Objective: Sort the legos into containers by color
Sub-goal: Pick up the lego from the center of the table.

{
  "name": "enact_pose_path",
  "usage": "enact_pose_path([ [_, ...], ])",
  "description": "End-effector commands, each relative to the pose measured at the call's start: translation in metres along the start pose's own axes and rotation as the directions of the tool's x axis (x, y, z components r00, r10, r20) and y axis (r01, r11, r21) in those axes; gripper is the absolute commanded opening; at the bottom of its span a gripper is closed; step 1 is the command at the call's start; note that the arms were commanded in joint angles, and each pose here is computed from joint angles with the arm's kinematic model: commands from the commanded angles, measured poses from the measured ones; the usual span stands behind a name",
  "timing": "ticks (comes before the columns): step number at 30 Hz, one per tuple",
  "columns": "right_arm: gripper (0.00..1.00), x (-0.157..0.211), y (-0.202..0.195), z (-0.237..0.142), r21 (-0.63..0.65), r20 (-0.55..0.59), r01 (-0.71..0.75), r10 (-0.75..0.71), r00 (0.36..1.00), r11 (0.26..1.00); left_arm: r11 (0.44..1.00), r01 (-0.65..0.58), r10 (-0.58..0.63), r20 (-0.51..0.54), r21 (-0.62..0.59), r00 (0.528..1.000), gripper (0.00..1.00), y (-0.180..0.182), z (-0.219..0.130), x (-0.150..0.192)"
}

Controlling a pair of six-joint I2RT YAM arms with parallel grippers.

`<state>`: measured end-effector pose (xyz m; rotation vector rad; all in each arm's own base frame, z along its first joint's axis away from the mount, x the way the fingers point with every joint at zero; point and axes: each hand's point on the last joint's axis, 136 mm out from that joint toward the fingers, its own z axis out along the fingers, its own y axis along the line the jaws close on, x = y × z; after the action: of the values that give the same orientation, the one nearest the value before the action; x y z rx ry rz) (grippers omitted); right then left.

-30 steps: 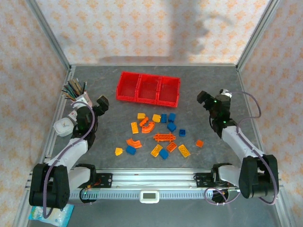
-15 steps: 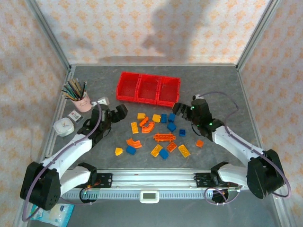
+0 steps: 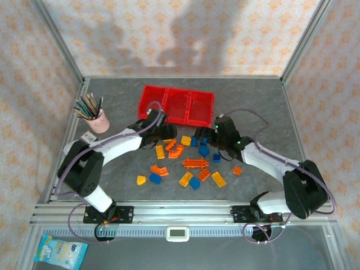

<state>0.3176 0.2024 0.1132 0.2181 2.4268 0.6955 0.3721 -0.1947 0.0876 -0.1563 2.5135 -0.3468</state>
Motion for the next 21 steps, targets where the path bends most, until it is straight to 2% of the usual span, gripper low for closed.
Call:
enact_pose_path([
  [1, 1.0, 0.002, 0.01, 0.004, -0.018, -0.045, 0.024, -0.025, 0.999, 1.0, 0.992, -0.079, 0.069, -0.094, -0.101, 0.993, 0.83, 0.011, 0.011, 0.013],
  [8, 1.0, -0.002, 0.01, 0.005, -0.006, -0.035, 0.032, -0.032, 0.999, 0.999, 0.978, -0.152, 0.128, -0.159, -0.146, 0.979, 0.75, 0.007, 0.033, 0.016],
  [21, 1.0, 0.0, 0.011, 0.008, -0.01, -0.05, 0.033, -0.033, 0.998, 0.999, 0.977, -0.153, 0.125, -0.182, -0.149, 0.975, 0.6, 0.007, 0.05, 0.022],
])
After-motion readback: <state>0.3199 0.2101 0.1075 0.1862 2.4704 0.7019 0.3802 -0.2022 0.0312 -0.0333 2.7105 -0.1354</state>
